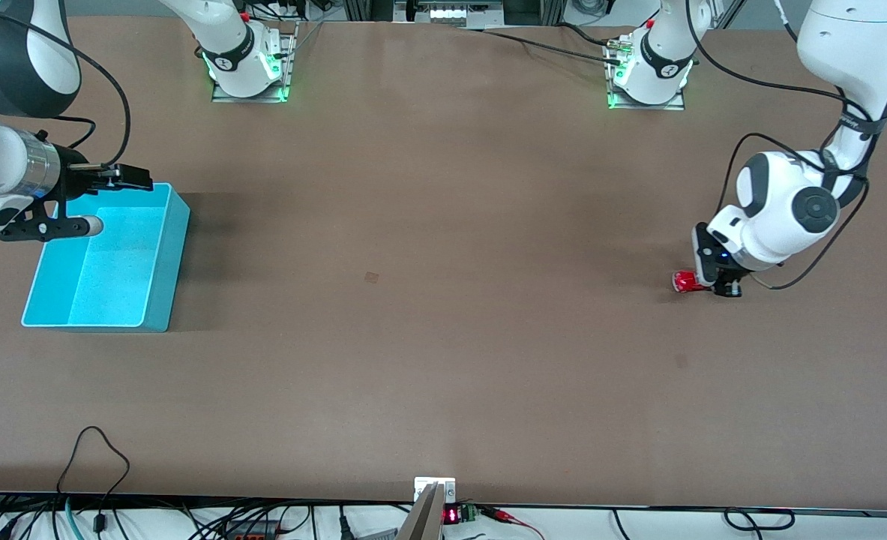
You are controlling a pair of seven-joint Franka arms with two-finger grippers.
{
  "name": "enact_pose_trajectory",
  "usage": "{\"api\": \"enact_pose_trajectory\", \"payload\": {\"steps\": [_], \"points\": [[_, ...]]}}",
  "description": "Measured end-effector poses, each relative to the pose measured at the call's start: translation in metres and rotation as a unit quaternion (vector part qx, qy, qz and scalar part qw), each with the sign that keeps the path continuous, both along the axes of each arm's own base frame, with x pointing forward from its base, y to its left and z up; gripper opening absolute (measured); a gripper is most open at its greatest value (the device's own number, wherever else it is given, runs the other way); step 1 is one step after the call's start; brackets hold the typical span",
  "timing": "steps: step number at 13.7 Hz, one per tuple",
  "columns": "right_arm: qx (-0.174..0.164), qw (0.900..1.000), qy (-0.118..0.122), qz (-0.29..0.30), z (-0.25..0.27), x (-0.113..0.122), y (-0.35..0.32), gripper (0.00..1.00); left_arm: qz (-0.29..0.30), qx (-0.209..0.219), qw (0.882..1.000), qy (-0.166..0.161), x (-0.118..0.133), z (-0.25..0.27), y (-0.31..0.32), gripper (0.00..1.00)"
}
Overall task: Wind red beetle toy and store in blue box
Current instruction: 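Drag the pressed car backward with the left gripper to wind it, then lift the left gripper off the car, releasing it to roll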
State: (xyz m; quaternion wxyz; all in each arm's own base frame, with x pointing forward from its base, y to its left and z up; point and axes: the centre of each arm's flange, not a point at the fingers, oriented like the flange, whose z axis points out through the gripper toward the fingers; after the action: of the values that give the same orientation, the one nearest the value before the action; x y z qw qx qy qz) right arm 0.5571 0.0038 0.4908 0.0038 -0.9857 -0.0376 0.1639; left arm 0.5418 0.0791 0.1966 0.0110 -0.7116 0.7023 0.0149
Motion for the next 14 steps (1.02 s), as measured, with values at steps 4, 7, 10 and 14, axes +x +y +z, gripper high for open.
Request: {"api": "enact_pose_trajectory", "payload": {"steps": [4, 7, 10, 14], "points": [[0.007, 1.000, -0.002, 0.021, 0.000, 0.000, 0.000, 1.00, -0.024, 0.000, 1.000, 0.001, -0.009, 0.000, 0.052, 0.40], [0.024, 0.996, -0.007, 0.091, 0.001, 0.002, -0.001, 1.00, -0.025, 0.000, 1.000, 0.001, -0.013, 0.000, 0.075, 0.40], [0.030, 0.986, -0.007, 0.166, -0.001, 0.005, -0.004, 1.00, -0.013, -0.003, 1.000, 0.013, -0.016, 0.000, 0.085, 0.43], [0.045, 0.968, -0.002, 0.245, -0.008, 0.008, -0.006, 1.00, -0.022, -0.011, 0.998, 0.061, 0.008, 0.040, 0.078, 0.78]]}}
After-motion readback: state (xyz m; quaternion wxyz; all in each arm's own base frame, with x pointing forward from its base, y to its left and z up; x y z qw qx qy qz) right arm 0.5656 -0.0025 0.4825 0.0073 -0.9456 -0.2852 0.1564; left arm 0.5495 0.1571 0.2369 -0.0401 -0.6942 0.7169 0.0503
